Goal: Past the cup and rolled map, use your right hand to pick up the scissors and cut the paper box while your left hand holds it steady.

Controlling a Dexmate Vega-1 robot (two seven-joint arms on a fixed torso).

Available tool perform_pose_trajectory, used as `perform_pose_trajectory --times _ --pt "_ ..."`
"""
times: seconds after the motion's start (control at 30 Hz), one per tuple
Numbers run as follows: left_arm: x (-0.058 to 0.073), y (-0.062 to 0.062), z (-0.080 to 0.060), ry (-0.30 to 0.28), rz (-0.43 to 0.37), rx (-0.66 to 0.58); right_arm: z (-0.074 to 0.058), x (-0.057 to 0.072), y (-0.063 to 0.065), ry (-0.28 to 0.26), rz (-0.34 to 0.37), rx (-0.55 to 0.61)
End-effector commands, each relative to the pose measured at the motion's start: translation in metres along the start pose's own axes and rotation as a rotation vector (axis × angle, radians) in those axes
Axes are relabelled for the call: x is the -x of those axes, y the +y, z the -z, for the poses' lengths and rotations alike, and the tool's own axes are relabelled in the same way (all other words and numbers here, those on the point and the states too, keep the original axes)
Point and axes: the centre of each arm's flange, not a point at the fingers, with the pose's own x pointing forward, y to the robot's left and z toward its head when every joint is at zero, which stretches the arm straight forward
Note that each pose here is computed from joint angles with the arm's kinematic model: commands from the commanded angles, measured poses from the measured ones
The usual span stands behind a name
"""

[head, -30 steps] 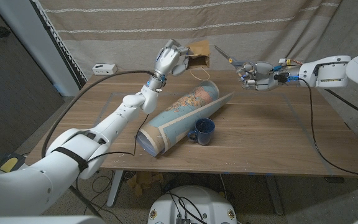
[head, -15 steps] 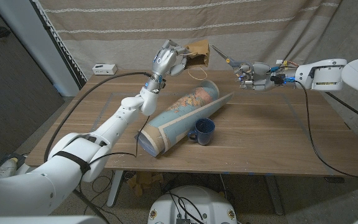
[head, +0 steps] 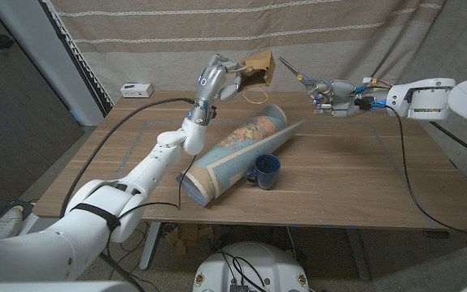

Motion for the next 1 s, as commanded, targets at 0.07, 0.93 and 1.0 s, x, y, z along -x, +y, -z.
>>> perform_pose_trajectory --times 0.07,0.93,1.0 --pt "0.005 0.005 -0.002 0.015 -0.027 0.016 0.0 0.006 -0.004 -0.015 0.007 0.002" --pt "0.014 0.011 -0.006 -0.005 -0.012 -0.017 0.005 -0.001 -0.006 -0.006 -0.018 0.004" --pt "0.016 0.011 -0.006 -0.002 -0.012 -0.014 0.005 -0.002 -0.006 -0.003 -0.016 0.001"
